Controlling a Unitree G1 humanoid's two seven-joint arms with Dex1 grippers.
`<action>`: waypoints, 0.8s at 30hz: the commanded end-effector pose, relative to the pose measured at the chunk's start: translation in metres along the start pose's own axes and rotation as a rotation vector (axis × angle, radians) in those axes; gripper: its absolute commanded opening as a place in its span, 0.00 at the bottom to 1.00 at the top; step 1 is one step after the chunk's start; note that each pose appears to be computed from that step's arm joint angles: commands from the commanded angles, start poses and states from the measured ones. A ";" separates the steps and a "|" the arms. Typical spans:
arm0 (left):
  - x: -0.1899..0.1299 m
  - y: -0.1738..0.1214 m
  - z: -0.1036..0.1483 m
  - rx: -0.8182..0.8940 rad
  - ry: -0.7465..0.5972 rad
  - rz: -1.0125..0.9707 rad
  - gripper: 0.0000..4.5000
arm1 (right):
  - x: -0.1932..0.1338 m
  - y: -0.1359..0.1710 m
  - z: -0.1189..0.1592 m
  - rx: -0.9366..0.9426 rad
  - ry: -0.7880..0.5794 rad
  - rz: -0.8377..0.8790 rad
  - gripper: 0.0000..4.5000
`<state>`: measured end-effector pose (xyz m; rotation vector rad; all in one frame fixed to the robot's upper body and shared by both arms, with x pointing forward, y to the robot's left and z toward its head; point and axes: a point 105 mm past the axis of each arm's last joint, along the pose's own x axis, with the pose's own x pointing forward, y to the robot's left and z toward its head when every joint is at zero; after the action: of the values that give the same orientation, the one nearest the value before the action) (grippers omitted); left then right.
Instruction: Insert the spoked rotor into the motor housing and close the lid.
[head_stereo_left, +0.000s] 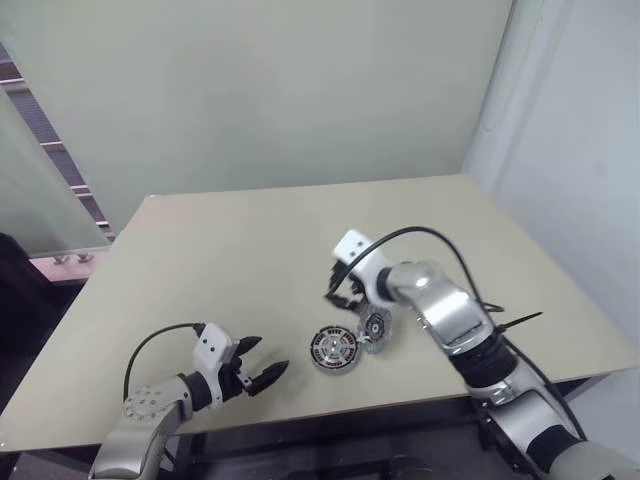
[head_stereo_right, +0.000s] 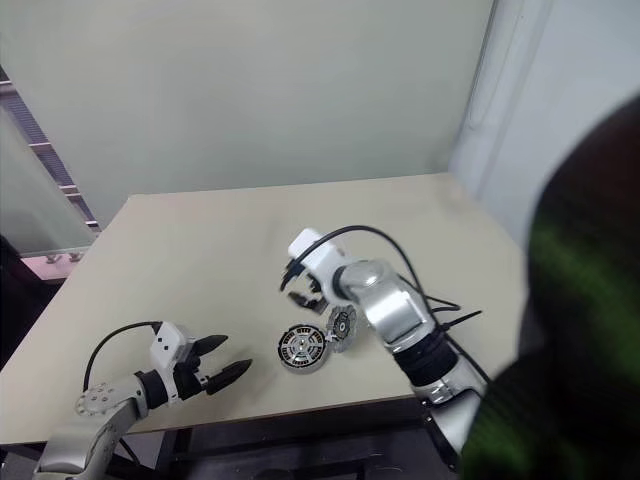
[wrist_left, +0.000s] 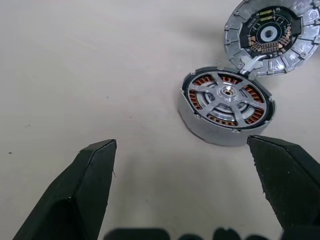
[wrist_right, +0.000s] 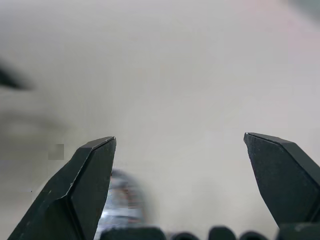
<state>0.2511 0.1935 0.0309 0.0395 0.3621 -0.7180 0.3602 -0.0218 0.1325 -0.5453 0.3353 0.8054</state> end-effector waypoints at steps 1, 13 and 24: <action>0.002 0.002 0.011 0.033 -0.024 -0.012 1.00 | -0.023 -0.043 0.011 -0.083 -0.036 -0.187 1.00; 0.000 0.005 0.018 0.040 -0.030 -0.023 1.00 | -0.038 -0.052 -0.073 -0.194 0.290 -0.161 1.00; -0.007 0.004 0.024 0.006 -0.046 -0.035 0.30 | -0.004 0.017 -0.057 0.014 0.135 0.025 1.00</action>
<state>0.2534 0.1957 0.0389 0.0002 0.3725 -0.7485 0.3385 -0.0544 0.0640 -0.6210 0.5442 0.7905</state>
